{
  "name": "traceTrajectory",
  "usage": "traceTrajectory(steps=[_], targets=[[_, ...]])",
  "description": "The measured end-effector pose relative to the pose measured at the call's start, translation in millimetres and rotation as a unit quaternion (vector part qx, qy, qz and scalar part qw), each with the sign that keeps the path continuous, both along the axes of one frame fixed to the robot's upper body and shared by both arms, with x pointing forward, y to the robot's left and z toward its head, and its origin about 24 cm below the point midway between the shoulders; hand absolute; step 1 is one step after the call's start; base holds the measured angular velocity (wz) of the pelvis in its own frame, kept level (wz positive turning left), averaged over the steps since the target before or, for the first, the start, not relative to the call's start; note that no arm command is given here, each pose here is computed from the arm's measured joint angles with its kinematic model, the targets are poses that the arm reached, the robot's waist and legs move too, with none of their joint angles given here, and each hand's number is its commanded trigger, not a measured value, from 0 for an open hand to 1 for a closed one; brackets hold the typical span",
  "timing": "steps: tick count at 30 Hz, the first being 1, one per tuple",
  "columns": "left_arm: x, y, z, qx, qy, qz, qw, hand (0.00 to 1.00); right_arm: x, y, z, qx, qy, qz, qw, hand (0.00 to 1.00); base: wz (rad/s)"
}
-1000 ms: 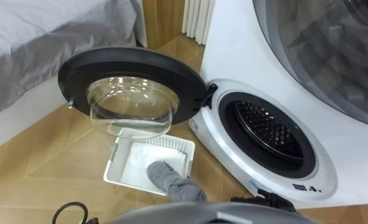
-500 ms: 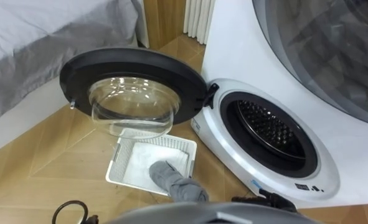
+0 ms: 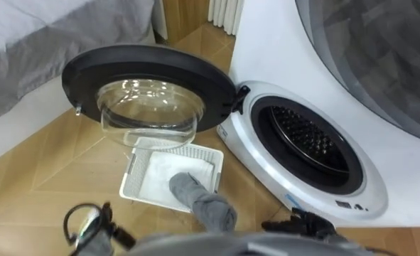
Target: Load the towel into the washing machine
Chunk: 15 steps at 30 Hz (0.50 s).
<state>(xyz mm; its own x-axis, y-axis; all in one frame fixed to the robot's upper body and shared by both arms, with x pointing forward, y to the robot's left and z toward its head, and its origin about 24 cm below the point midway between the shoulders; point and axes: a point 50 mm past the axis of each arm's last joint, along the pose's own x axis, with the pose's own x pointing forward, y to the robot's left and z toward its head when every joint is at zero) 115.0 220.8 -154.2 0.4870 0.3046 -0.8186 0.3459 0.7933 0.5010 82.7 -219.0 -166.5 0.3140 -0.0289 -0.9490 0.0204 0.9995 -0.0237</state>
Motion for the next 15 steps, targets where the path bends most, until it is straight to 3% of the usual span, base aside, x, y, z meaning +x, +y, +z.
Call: traceTrajectory(steps=[9,15], targets=[[80,-35.6,21,-0.024,-0.077,-0.086,0.993,0.0,65,17,14,-0.012,-0.055,0.072,0.996,0.0,-0.13],[128,-44.3,49,0.0,-0.142,-0.142,0.98,0.0,104,25,28,-0.035,-0.101,0.115,0.988,0.0,-0.05]])
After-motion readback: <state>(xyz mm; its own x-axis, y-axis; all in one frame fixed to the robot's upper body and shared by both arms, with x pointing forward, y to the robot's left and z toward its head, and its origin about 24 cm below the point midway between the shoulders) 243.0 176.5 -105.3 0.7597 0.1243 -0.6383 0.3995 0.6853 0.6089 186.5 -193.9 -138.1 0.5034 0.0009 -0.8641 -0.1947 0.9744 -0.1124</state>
